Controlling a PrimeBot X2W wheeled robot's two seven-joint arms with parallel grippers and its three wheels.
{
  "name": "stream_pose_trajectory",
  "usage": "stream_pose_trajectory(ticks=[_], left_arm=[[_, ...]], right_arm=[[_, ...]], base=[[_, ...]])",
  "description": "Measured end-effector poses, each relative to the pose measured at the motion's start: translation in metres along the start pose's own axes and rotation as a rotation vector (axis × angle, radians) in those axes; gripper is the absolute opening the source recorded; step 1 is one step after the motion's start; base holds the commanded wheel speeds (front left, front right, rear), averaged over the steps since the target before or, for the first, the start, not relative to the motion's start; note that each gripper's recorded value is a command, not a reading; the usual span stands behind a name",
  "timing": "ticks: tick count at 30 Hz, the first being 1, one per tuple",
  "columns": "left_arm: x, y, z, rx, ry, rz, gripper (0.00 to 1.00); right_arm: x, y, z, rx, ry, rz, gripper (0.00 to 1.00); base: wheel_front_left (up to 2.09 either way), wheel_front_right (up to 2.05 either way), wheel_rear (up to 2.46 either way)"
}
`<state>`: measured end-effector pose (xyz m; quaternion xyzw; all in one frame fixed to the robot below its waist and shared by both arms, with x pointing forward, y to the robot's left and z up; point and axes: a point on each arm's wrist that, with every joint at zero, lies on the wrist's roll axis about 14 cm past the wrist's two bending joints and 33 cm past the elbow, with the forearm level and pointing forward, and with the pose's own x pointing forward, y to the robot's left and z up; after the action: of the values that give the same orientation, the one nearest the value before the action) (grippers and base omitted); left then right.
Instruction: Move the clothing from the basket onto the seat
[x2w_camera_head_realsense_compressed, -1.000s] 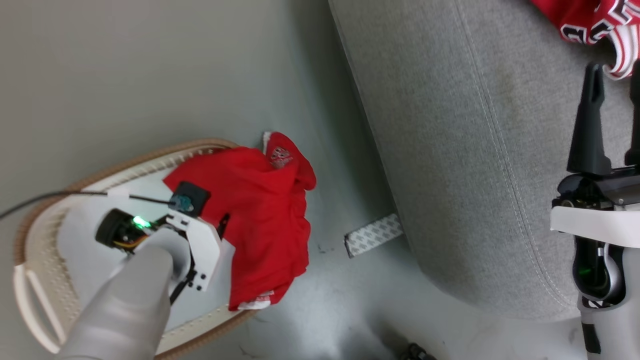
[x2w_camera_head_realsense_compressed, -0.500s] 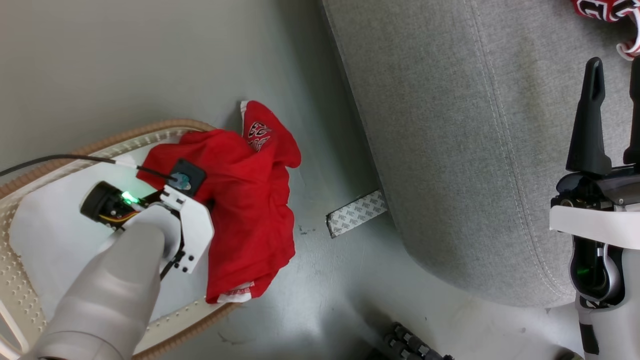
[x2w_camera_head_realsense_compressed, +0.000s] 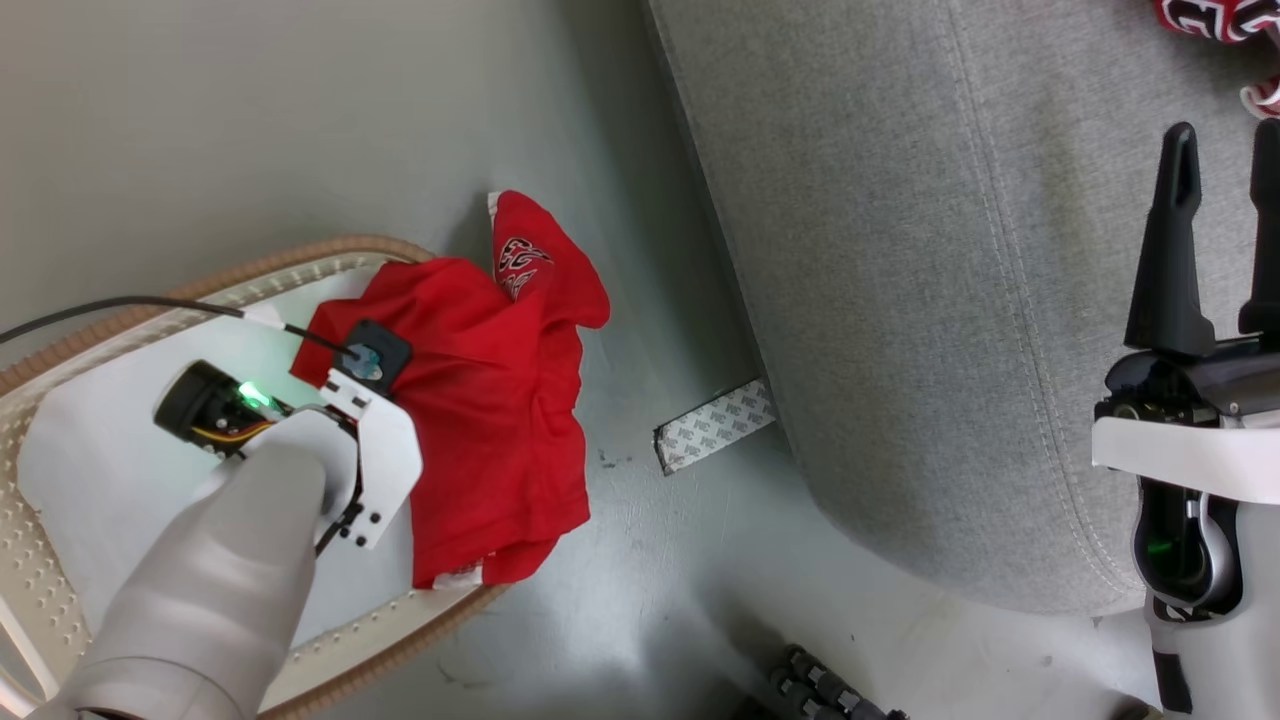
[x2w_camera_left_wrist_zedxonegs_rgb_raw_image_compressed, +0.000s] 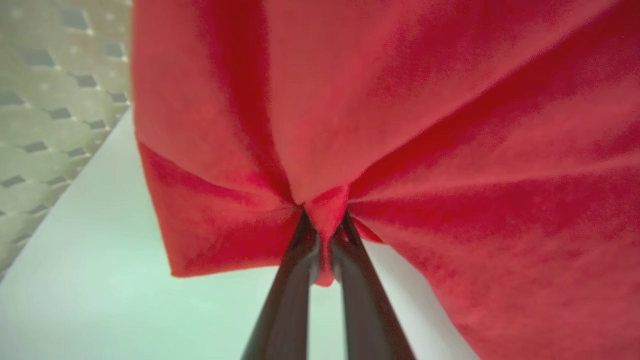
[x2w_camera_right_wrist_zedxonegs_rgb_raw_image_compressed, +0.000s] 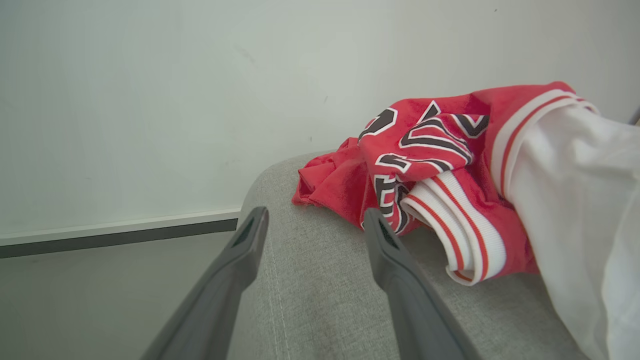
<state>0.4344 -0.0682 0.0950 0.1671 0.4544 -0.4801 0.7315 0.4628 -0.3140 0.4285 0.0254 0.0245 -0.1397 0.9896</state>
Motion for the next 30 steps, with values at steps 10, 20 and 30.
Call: stream_pose_trajectory(ticks=[10, 20, 30], left_arm=[[-0.019, -0.005, 0.044, 0.018, -0.158, 0.020, 0.00], [-0.088, -0.043, 0.099, -0.003, -0.363, 0.036, 0.00], [-0.182, -0.061, 0.159, -0.038, -0.607, 0.124, 0.00]], right_arm=[[0.001, 0.007, 0.027, -0.004, -0.055, 0.027, 1.00], [-0.021, -0.006, 0.084, -0.015, -0.172, 0.036, 1.00], [-0.055, -0.002, 0.129, 0.022, -0.270, 0.095, 1.00]], base=[[0.00, 0.00, 0.00], [0.00, 0.00, 0.00], [0.00, 0.00, 0.00]])
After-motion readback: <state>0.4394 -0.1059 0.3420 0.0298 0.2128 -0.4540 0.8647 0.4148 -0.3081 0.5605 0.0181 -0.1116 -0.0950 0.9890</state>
